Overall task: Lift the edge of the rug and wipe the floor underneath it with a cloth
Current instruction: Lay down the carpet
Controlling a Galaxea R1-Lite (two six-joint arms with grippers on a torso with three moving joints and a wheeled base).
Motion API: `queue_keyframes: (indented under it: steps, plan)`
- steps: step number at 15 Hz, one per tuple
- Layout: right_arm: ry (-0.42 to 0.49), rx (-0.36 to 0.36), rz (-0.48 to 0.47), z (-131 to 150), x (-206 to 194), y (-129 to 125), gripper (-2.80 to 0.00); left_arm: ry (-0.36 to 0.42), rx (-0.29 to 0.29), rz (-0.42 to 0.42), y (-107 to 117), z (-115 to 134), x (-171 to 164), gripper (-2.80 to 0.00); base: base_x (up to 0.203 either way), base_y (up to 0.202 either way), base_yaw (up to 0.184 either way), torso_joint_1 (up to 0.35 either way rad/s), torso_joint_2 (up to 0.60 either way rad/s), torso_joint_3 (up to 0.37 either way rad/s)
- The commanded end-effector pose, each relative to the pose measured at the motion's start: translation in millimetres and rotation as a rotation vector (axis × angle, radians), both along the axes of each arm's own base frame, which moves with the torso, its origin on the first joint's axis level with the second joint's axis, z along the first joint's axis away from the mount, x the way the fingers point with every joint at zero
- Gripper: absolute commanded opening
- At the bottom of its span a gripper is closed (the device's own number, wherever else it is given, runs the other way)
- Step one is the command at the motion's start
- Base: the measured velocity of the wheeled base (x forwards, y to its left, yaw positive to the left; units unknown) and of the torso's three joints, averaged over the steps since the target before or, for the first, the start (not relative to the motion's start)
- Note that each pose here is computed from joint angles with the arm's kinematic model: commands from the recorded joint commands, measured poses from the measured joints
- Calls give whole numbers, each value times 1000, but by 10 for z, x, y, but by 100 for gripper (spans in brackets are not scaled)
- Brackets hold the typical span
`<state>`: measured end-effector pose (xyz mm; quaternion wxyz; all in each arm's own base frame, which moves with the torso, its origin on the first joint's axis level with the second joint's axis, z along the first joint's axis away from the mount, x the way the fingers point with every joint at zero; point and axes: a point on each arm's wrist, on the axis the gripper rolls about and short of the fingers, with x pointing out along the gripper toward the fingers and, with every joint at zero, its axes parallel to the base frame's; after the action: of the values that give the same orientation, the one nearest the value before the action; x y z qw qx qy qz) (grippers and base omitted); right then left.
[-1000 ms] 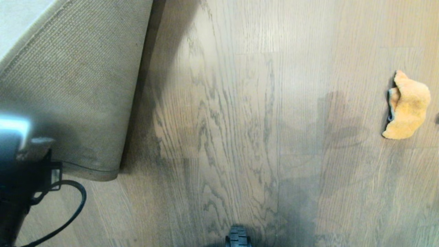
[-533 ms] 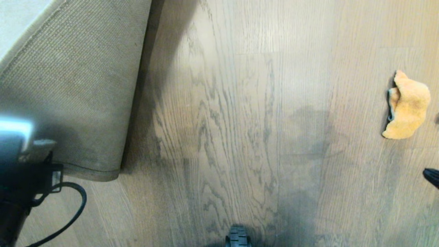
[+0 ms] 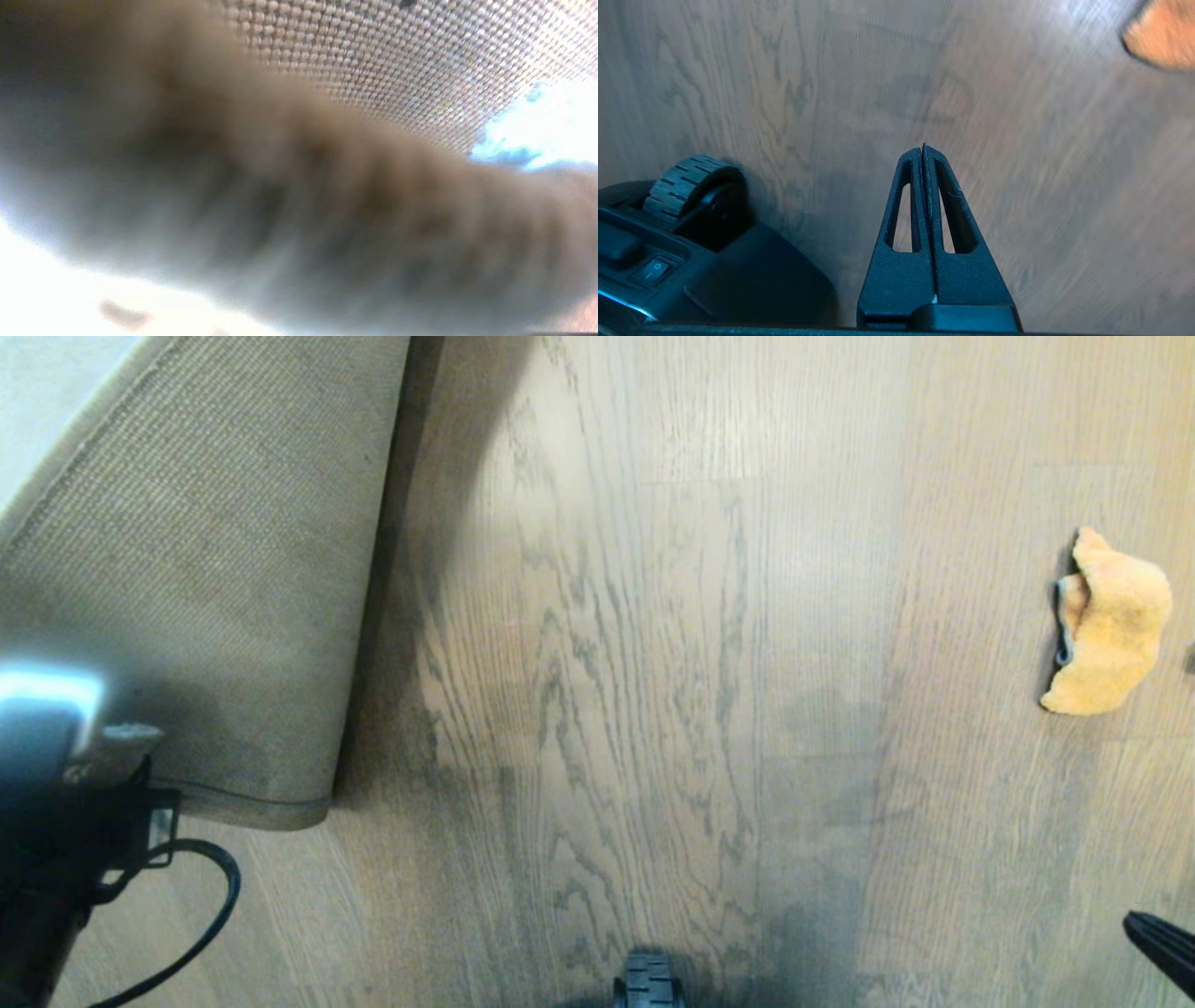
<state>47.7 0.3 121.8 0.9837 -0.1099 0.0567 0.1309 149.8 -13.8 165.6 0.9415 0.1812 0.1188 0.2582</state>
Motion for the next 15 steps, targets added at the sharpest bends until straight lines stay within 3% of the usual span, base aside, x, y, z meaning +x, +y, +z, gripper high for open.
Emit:
queue_keyframes:
  steps: [1,5,6,9,12,15]
  plan:
    - [-25,-4,-30,-41,-127,19,-280,13,4,1,-2,-19,6,-280,0,0,0,0,0,0]
    - [-7,-3,-95,-239,-408,61,-280,25,5,0,-4,-33,19,-280,0,0,0,0,0,0]
    - [18,-4,-164,-284,-446,53,-280,28,6,0,-4,-39,26,-280,0,0,0,0,0,0]
    - [52,87,-338,-320,-458,20,-280,33,7,2,-3,-49,26,-280,0,0,0,0,0,0]
    - [61,77,-457,-345,-464,-6,-280,39,8,0,-7,-58,32,-280,0,0,0,0,0,0]
    - [98,64,-454,-382,-472,-4,-280,39,8,3,-4,-58,32,-280,0,0,0,0,0,0]
